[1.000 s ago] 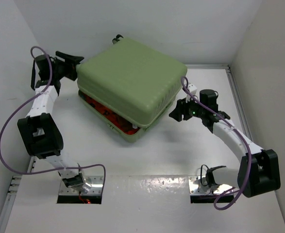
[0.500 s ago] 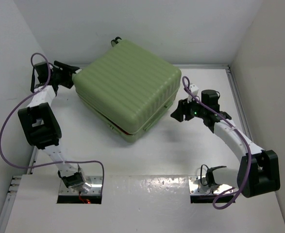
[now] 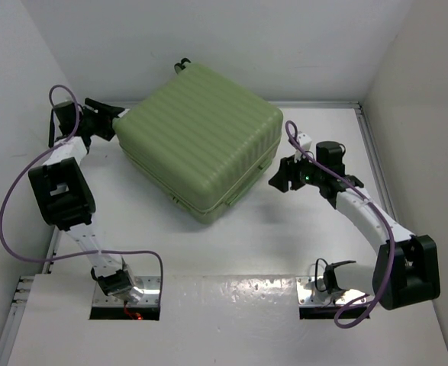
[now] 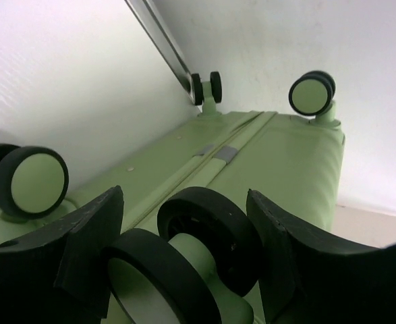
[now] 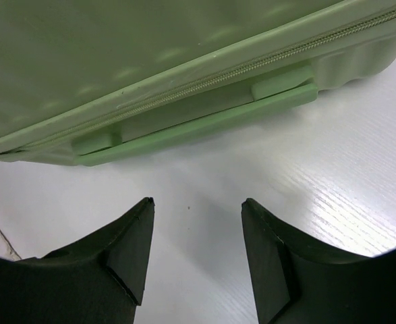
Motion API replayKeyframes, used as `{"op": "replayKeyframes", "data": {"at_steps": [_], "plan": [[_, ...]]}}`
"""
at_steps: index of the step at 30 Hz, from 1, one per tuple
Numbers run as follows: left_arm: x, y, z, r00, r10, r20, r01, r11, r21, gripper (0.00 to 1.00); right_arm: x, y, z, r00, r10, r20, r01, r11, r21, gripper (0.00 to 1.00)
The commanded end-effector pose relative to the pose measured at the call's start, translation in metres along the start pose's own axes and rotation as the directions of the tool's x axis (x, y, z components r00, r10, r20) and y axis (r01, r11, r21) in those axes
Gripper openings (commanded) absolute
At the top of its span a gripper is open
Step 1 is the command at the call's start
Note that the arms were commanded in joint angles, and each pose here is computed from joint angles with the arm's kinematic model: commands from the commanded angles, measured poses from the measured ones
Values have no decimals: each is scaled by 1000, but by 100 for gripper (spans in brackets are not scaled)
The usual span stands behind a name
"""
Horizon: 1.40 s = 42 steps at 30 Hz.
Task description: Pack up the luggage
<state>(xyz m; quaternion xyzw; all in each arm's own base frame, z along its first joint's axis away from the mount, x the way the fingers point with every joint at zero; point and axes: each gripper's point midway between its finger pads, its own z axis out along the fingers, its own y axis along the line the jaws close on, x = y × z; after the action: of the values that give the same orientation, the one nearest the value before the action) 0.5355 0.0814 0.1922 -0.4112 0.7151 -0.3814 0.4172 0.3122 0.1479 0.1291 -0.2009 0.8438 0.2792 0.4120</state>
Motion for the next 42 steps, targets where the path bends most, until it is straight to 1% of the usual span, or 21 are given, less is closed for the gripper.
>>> {"op": "replayKeyframes", "data": {"at_steps": [1, 2, 6, 7, 11, 15, 17, 18, 22, 23, 25, 27, 28, 30, 32, 33, 35, 36, 38, 39, 42], "plan": [[-6, -33, -32, 994, 98, 39, -101, 991, 84, 44, -10, -1, 1, 999, -39, 27, 39, 999, -9, 54], [1, -26, -34, 995, 100, 19, -101, 992, 72, 45, -12, -1, 1, 999, -38, 32, 39, 999, -6, 54], [-5, -31, -57, 984, 158, 79, -161, 987, 30, 92, -23, -5, -3, 997, -55, 62, 55, 998, 6, 54], [-6, -31, -60, 981, 169, 97, -172, 985, 21, 96, -26, -8, -5, 996, -49, 70, 49, 999, 12, 54], [-48, -46, -93, 947, 205, 249, -219, 975, 30, 100, -39, -15, -15, 991, -55, 121, 52, 998, 23, 54], [-114, -42, -144, 892, 155, 425, -165, 986, -14, 100, -47, -34, -27, 986, -57, 158, 46, 996, 74, 54], [-118, -31, -161, 887, 137, 440, -135, 990, -37, 100, -54, -46, -35, 980, -56, 191, 32, 991, 129, 54], [-107, -13, -173, 893, 132, 431, -113, 991, -68, 96, -66, -64, -42, 968, -70, 243, 23, 981, 194, 54], [-48, 39, -180, 944, 93, 318, -49, 988, -145, 38, -107, -125, -67, 917, -13, 399, -134, 932, 338, 50], [-35, 48, -180, 954, 76, 291, -34, 989, -145, 16, -98, -144, -55, 923, 47, 383, -189, 920, 343, 48], [9, 77, -170, 981, 38, 190, -5, 985, -171, 1, -133, -164, -65, 880, 92, 465, -268, 907, 326, 44], [43, 90, -164, 994, 18, 106, 1, 984, -178, 0, -118, -184, -35, 865, 260, 430, -387, 891, 239, 41], [69, 101, -156, 999, 18, 44, -9, 982, -191, 0, -158, -186, -41, 851, 227, 474, -357, 911, 205, 41], [96, 108, -148, 999, 24, -32, -29, 983, -181, 0, -157, -201, -10, 809, 389, 442, -469, 879, 85, 40], [124, 118, -140, 995, 27, -99, -43, 985, -167, 0, -173, -204, 10, 788, 427, 443, -476, 880, -2, 39], [130, 121, -136, 994, 9, -108, -26, 987, -156, 0, -156, -211, 33, 720, 566, 402, -594, 802, -66, 39], [141, 122, -127, 993, -19, -118, 6, 993, -114, 0, -172, -200, 49, 669, 631, 393, -626, 763, -160, 39], [140, 119, -122, 993, -12, -115, 1, 995, -96, 0, -151, -209, 70, 640, 680, 358, -674, 720, -164, 39], [144, 121, -111, 992, -6, -124, -5, 996, -85, 0, -163, -203, 87, 612, 716, 337, -684, 693, -229, 40], [143, 123, -108, 992, -18, -121, 7, 996, -85, 0, -134, -214, 114, 591, 753, 288, -728, 652, -210, 40], [141, 124, -81, 992, -12, -127, 1, 996, -85, 0, -128, -196, 156, 609, 767, 202, -728, 641, -242, 41]]}}
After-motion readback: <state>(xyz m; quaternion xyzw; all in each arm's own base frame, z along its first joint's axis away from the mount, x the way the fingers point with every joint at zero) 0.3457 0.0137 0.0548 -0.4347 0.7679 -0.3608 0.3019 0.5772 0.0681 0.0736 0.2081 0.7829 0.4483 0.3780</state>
